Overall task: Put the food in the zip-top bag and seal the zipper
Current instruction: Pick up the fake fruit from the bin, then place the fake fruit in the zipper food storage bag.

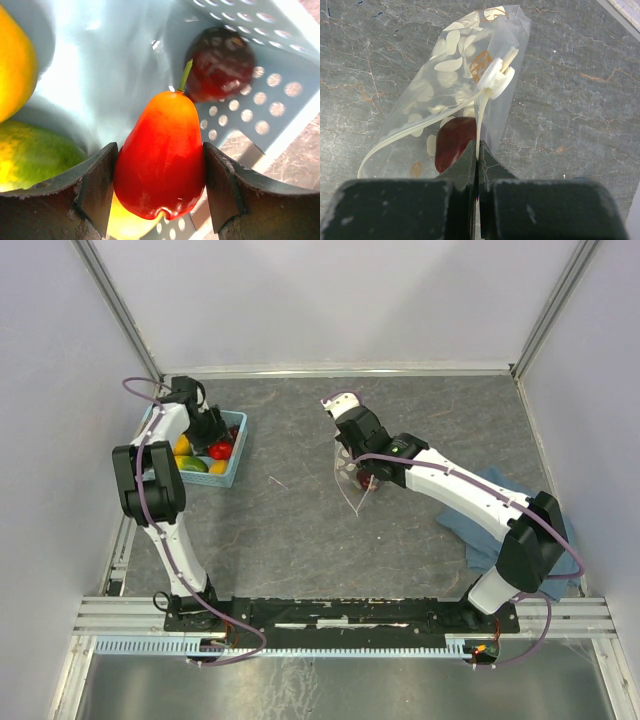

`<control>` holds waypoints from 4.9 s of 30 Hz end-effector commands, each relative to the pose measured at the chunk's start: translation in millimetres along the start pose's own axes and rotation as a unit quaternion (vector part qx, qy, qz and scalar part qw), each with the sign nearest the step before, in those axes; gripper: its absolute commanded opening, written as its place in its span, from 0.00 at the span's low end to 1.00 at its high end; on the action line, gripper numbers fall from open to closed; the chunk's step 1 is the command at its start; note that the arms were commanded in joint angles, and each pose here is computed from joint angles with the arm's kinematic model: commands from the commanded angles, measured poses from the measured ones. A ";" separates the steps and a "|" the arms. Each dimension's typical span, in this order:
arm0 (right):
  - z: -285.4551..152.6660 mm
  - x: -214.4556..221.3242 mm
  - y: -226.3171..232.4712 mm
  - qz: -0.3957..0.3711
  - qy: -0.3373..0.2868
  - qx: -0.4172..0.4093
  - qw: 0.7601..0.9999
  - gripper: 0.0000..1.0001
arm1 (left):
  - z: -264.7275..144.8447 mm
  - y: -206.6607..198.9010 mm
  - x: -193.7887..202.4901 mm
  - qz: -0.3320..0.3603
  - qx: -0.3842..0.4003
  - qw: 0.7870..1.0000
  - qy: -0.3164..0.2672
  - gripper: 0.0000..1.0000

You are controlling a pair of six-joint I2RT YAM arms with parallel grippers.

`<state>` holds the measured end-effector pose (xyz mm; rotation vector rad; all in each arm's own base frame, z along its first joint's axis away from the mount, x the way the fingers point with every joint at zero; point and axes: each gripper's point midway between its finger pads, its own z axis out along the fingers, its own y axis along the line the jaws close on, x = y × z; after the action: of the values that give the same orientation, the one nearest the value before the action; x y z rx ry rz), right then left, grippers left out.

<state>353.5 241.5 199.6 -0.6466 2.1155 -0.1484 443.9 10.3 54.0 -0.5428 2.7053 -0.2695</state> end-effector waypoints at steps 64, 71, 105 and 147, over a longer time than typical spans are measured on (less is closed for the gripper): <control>-12.2 -47.9 57.6 0.128 -0.021 -0.149 0.980 0.02 | -168.0 -248.4 234.5 0.105 0.428 0.889 -0.125 0.16; -14.9 -44.1 53.3 0.128 -0.023 -0.142 0.981 0.02 | -152.5 -224.4 223.3 0.076 0.371 0.912 -0.159 0.15; -54.8 -56.9 83.3 0.159 -0.037 -0.266 0.950 0.02 | -163.0 -238.7 174.3 0.043 0.343 0.901 -0.263 0.23; -43.6 -57.1 102.4 0.187 -0.028 -0.293 0.937 0.02 | -187.6 -195.1 208.7 0.148 0.314 0.901 -0.259 0.32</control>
<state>298.1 346.8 219.5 -0.5728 2.2359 0.7087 258.8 -229.4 192.1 -0.0375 2.0383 -0.7309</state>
